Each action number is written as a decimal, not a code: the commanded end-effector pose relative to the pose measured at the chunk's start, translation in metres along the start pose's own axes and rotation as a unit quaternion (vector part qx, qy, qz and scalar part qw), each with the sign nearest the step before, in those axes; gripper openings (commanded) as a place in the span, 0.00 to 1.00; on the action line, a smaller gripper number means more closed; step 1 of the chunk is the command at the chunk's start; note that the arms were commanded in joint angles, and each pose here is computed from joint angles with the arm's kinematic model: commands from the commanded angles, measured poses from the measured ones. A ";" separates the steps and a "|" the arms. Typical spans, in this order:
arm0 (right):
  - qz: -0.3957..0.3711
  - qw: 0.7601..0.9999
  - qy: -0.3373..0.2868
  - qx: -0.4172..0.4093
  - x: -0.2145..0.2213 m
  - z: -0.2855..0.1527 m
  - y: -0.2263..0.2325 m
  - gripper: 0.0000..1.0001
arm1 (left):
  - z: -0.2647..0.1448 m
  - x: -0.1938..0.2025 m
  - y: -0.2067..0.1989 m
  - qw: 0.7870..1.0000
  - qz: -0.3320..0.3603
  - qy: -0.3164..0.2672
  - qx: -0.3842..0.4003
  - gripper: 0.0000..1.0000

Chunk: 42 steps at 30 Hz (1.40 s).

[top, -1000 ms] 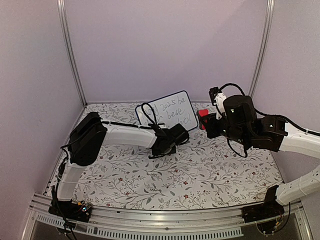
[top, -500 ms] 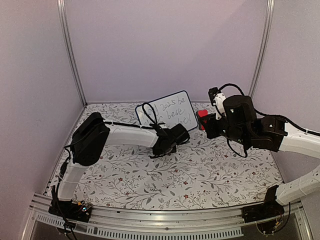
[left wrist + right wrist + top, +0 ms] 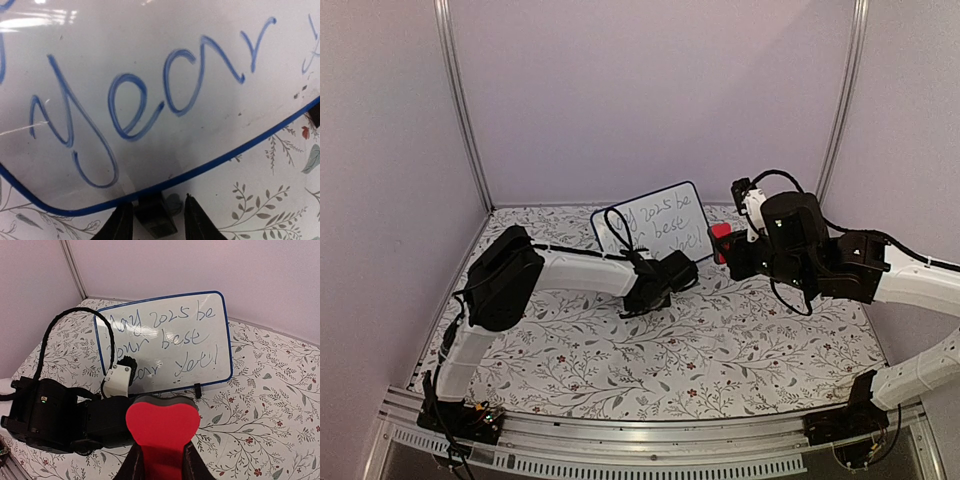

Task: Erase the whiteboard
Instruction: Move the whiteboard to the center of the board.

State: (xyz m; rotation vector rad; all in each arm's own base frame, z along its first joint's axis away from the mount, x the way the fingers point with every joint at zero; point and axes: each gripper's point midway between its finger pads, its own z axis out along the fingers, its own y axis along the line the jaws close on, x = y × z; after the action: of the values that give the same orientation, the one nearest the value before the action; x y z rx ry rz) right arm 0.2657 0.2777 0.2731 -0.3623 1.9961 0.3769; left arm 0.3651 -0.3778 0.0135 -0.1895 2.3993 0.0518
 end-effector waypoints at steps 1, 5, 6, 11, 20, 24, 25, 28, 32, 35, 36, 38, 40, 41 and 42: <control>-0.001 1.000 0.000 -0.004 0.001 0.004 0.001 0.17 | 0.013 -0.006 0.011 1.000 -0.009 -0.008 -0.020 0.34; -0.002 1.000 0.003 -0.004 0.003 0.005 0.002 0.17 | 0.015 -0.006 0.014 1.000 -0.009 -0.008 -0.024 0.30; -0.002 1.000 0.004 -0.005 0.003 0.005 0.002 0.17 | 0.016 -0.006 0.014 1.000 -0.008 -0.008 -0.025 0.30; -0.002 1.000 0.008 -0.008 0.007 0.007 0.004 0.17 | 0.015 -0.005 0.016 1.000 -0.009 -0.006 -0.025 0.22; 0.000 1.000 0.013 -0.012 0.010 0.009 0.006 0.17 | 0.011 0.002 0.024 1.000 -0.008 -0.003 -0.027 0.10; 0.000 1.000 0.015 -0.013 0.011 0.010 0.007 0.17 | 0.007 0.005 0.028 1.000 -0.006 -0.003 -0.028 0.04; 0.000 1.000 0.016 -0.013 0.012 0.010 0.006 0.17 | 0.005 0.006 0.029 1.000 -0.007 -0.002 -0.028 0.02; 0.000 1.000 0.016 -0.014 0.012 0.011 0.007 0.17 | -0.001 0.013 0.032 1.000 -0.006 0.006 -0.025 0.01; 0.000 1.000 0.018 -0.016 0.013 0.011 0.008 0.16 | -0.010 0.025 0.040 0.999 -0.013 0.023 -0.024 0.01; 0.000 1.000 0.019 -0.016 0.013 0.012 0.008 0.16 | -0.018 0.038 0.048 0.999 -0.014 0.037 -0.024 0.01; 0.000 1.000 0.018 -0.016 0.013 0.012 0.008 0.16 | -0.021 0.043 0.050 0.999 -0.014 0.041 -0.024 0.01; 0.000 1.000 0.018 -0.017 0.012 0.012 0.008 0.17 | -0.028 0.053 0.054 0.998 -0.016 0.050 -0.024 0.01; -0.001 1.000 0.018 -0.017 0.012 0.012 0.009 0.16 | -0.034 0.064 0.056 0.998 -0.015 0.056 -0.025 0.02; -0.001 1.000 0.018 -0.015 0.012 0.013 0.009 0.17 | -0.036 0.069 0.057 0.998 -0.015 0.059 -0.026 0.02; -0.002 1.000 0.018 -0.016 0.012 0.013 0.009 0.17 | -0.040 0.073 0.056 0.998 -0.011 0.061 -0.025 0.02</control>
State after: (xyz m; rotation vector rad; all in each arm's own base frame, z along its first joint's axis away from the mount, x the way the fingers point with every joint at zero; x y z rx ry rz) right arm 0.2634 0.2878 0.2587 -0.4073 2.0315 0.3981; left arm 0.3190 -0.3373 0.0101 -0.2848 2.4124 0.0532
